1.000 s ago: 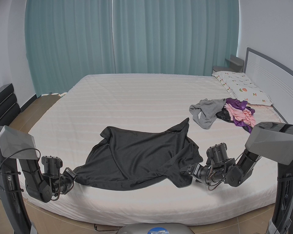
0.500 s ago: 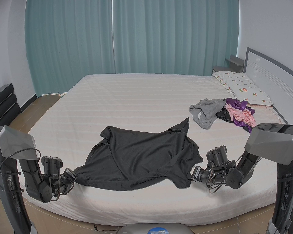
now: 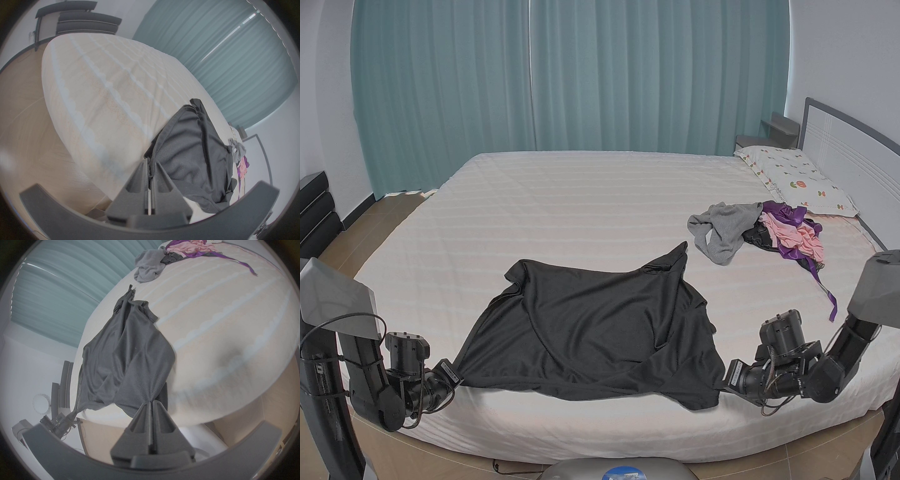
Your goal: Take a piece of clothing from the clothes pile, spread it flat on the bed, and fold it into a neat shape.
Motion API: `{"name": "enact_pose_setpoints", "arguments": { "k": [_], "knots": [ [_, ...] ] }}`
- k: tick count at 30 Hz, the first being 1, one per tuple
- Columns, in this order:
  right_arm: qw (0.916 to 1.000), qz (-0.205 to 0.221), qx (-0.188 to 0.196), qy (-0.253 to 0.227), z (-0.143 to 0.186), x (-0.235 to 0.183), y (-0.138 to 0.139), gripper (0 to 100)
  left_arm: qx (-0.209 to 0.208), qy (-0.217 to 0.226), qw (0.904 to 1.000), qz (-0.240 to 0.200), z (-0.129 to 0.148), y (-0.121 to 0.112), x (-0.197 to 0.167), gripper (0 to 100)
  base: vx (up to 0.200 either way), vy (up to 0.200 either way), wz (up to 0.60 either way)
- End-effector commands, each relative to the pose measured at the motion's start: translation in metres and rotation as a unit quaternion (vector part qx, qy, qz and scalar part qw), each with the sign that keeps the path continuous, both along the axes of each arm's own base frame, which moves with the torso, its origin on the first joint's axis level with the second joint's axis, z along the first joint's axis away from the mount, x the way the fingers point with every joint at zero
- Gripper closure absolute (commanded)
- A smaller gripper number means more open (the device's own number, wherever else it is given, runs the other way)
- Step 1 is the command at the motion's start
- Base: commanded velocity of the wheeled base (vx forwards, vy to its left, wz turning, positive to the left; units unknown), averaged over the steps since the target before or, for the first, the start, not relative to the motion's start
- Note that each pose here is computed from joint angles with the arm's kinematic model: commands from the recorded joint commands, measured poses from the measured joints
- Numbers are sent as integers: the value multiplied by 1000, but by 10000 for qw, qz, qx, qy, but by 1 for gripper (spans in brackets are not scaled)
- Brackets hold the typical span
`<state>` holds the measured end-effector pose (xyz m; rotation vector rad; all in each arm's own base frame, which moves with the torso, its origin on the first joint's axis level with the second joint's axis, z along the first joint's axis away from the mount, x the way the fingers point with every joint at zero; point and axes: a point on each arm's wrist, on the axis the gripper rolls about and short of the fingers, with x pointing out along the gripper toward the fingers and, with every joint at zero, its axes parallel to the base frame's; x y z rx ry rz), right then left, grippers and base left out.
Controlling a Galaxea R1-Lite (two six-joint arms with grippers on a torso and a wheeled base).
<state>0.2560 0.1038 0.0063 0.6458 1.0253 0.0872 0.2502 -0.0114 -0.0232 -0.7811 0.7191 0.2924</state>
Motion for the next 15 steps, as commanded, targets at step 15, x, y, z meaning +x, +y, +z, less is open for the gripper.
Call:
{"name": "enact_pose_setpoints", "arguments": {
  "k": [15],
  "knots": [
    [9948, 638, -687, 397, 19, -86, -32, 100, 642, 484, 9927, -903, -4, -13, -40, 100, 0, 0, 0]
  ]
}}
